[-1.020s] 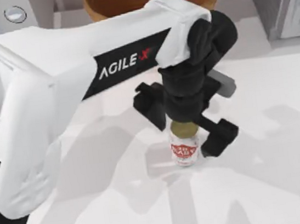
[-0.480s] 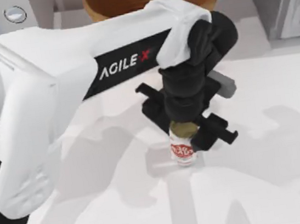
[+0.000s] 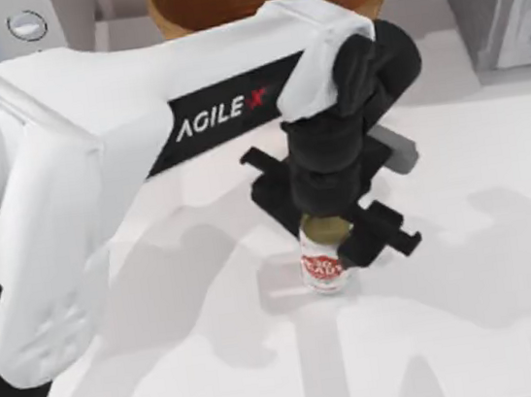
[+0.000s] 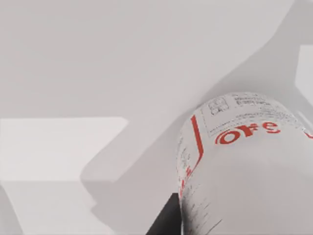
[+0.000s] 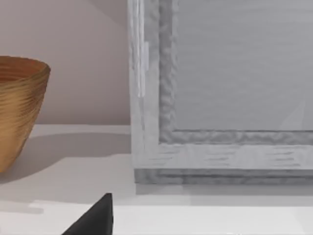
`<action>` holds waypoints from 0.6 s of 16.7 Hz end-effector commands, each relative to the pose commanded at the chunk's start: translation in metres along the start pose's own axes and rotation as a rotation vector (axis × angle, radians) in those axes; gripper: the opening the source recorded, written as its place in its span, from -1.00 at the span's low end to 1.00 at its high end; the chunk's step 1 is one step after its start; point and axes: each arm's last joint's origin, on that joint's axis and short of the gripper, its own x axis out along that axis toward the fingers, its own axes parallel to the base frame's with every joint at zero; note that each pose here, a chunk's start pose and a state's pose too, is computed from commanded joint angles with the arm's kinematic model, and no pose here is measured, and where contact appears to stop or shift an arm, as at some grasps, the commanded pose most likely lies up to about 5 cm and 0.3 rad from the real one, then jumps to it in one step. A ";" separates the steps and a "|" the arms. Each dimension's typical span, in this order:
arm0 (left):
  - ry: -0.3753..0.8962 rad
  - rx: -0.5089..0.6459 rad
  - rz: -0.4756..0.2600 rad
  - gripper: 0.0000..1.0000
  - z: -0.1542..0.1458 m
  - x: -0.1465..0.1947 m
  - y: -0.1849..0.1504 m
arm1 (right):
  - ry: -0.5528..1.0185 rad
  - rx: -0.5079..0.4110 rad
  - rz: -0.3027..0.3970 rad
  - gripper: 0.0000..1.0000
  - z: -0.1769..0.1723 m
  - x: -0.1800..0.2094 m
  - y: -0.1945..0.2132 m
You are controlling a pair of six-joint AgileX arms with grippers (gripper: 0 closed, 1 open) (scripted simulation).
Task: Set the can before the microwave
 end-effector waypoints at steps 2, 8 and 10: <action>0.000 0.000 0.000 -1.00 0.000 0.000 0.000 | 0.000 0.000 0.000 1.00 0.000 0.000 0.000; -0.002 0.000 0.000 -1.00 0.001 -0.027 0.000 | 0.000 0.000 0.000 1.00 0.000 0.000 0.000; -0.001 0.000 0.000 -1.00 0.000 -0.039 0.000 | 0.000 0.000 0.000 1.00 0.000 0.000 0.000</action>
